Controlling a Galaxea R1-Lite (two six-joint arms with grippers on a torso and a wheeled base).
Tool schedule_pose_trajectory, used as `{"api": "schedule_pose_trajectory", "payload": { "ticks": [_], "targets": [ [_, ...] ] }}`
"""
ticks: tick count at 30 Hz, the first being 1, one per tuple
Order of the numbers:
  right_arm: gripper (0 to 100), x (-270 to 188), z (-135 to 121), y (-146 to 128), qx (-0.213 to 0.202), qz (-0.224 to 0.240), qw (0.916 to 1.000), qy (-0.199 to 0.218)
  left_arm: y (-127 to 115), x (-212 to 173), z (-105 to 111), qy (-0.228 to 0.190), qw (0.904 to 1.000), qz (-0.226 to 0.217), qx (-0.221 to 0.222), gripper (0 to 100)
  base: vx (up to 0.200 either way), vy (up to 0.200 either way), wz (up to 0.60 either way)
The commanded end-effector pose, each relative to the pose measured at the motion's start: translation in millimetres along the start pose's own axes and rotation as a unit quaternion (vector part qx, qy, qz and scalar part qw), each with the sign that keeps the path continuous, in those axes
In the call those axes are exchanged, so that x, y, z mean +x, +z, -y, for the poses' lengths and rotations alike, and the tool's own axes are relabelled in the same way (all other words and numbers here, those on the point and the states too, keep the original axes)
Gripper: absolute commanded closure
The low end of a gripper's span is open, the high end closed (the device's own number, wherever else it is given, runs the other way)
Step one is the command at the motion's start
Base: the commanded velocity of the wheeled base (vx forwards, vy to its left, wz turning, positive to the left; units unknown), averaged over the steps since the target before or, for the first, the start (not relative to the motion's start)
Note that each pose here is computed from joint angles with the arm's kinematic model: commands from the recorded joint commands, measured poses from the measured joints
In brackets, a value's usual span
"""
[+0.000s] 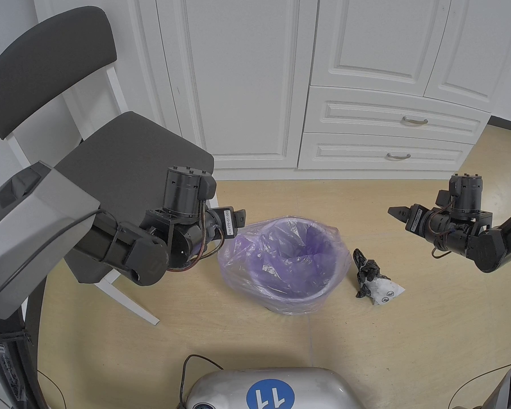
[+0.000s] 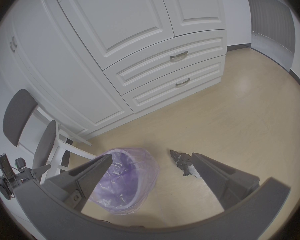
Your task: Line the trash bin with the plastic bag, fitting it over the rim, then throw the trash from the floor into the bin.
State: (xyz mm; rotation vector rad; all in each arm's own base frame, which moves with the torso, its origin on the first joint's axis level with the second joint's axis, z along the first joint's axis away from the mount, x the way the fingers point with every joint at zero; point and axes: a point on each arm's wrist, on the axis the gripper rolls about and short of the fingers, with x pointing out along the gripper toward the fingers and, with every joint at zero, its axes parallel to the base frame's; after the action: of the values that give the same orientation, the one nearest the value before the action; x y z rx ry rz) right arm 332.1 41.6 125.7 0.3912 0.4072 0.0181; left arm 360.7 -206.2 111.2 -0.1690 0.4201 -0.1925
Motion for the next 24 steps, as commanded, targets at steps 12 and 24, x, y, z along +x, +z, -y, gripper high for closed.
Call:
{"api": "schedule_pose_trajectory", "payload": {
  "ticks": [12, 24],
  "targets": [
    [0, 15.8, -12.0, -33.1, -0.021, -0.049, 0.9986, 0.007, -12.4, 7.0, -11.3, 0.026, 0.9976, -0.057, 0.03, 0, 0.0, 0.0, 0.0],
    [0, 70.4, 10.8, -79.2, -0.017, -0.118, 0.9924, -0.032, -40.0, 44.2, -17.3, 0.027, 0.9909, -0.127, 0.035, 0, 0.0, 0.0, 0.0]
  ]
}}
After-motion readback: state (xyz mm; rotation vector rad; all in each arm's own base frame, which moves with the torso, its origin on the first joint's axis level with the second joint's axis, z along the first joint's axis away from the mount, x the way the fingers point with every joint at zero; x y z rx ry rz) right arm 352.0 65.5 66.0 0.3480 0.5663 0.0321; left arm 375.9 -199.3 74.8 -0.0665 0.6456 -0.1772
